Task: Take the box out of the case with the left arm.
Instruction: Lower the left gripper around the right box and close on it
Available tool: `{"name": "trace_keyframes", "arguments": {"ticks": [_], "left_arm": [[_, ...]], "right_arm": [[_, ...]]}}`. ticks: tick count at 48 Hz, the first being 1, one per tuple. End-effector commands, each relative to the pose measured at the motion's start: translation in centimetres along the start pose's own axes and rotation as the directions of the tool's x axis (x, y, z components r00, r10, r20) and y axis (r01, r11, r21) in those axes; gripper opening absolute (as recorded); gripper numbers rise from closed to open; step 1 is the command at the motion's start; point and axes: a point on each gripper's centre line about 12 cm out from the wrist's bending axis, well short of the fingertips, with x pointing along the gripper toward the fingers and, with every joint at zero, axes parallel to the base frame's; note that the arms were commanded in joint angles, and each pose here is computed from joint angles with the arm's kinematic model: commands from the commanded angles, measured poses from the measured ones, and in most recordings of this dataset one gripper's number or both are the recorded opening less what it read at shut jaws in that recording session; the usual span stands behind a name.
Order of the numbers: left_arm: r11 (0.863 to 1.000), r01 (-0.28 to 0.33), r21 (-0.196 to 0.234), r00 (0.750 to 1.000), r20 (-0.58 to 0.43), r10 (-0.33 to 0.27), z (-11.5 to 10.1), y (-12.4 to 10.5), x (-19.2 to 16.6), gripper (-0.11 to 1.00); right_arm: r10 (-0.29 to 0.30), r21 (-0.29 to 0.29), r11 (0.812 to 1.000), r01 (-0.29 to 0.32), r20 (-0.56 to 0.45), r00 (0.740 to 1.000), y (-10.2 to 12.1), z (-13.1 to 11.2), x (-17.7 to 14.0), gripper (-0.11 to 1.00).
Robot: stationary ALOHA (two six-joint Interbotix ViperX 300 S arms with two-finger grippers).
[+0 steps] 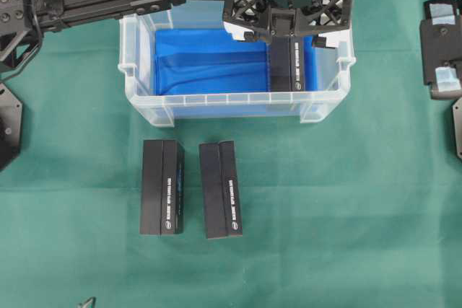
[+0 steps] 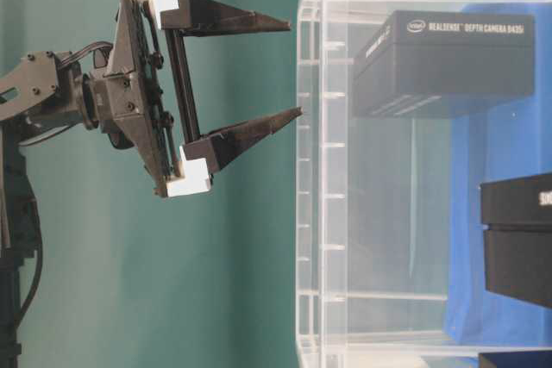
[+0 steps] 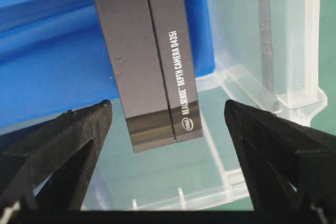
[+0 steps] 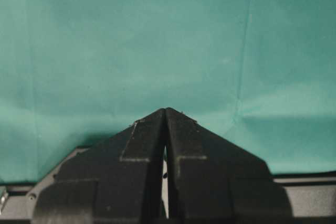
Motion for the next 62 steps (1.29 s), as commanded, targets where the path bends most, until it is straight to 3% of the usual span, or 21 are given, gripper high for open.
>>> {"name": "trace_keyframes", "arguments": {"ticks": [1, 35, 62], "left_arm": [[0.999, 0.039, -0.004, 0.999, 0.013, -0.039, 0.3, -0.2, -1.8, 0.89], [1.000, 0.008, -0.015, 1.000, 0.014, -0.007, 0.7, 0.5, -0.3, 0.89], [0.999, 0.028, -0.039, 0.999, 0.038, -0.027, 0.9, 1.7, 2.7, 0.89]], "right_arm": [[-0.001, 0.001, 1.000, 0.001, 0.014, 1.000, -0.1, 0.2, -0.3, 0.00], [-0.001, 0.001, 1.000, 0.001, 0.015, 1.000, -0.1, 0.2, -0.3, 0.00], [-0.001, 0.001, 1.000, 0.001, 0.012, 1.000, -0.1, 0.2, -0.3, 0.00]]}}
